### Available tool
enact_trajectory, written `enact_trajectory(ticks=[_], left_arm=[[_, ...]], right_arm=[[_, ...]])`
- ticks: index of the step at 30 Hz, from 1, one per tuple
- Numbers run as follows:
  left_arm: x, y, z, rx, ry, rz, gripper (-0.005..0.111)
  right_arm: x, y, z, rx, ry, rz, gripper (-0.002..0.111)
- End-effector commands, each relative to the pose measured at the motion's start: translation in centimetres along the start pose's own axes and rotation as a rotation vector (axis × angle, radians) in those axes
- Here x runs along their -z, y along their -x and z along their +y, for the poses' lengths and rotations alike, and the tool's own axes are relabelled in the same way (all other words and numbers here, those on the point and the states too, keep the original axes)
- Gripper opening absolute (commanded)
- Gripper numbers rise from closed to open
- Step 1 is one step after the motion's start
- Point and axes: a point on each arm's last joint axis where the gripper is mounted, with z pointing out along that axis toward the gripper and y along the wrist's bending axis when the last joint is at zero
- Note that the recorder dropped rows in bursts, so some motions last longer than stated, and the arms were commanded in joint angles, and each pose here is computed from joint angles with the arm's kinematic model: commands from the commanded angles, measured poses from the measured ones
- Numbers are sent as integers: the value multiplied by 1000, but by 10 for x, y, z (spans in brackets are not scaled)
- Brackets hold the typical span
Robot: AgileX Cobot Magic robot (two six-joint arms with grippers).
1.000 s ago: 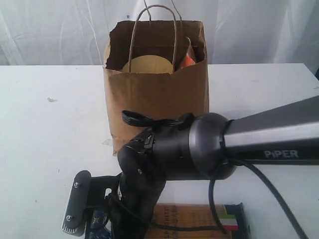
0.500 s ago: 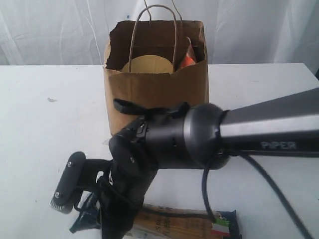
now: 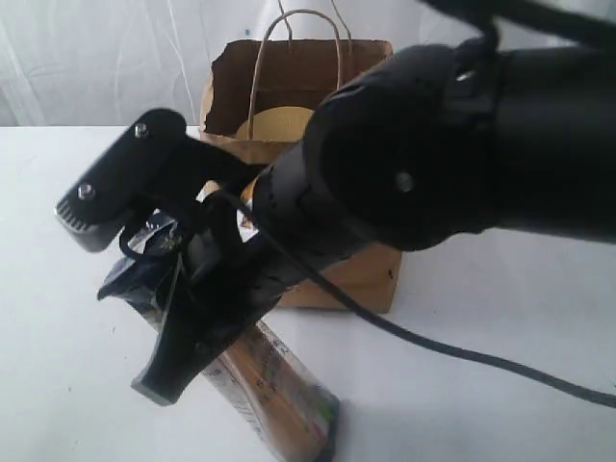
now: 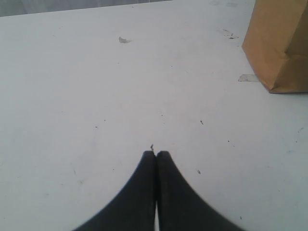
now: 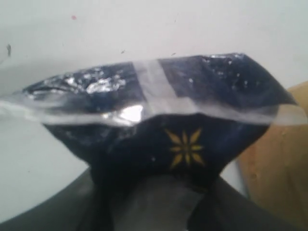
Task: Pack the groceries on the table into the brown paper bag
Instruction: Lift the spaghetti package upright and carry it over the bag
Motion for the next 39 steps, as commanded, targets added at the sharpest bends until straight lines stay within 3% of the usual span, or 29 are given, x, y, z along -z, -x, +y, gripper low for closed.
enact_trajectory(ticks=[1,9,19,35,39], left_arm=[[0,-1,0,0,2,0,0],[0,-1,0,0,2,0,0],[0,-1,0,0,2,0,0],[0,-1,0,0,2,0,0],[0,-1,0,0,2,0,0]], right_arm=[[48,17,-2,-9,-50,-202,0],[121,18,-10,-130,-106,-416,0],[219,19,-24,-139,-262,-699,0],[303,33,-43,-150,-466,-839,0],[310,31,-49,-111,-563,-796,0]])
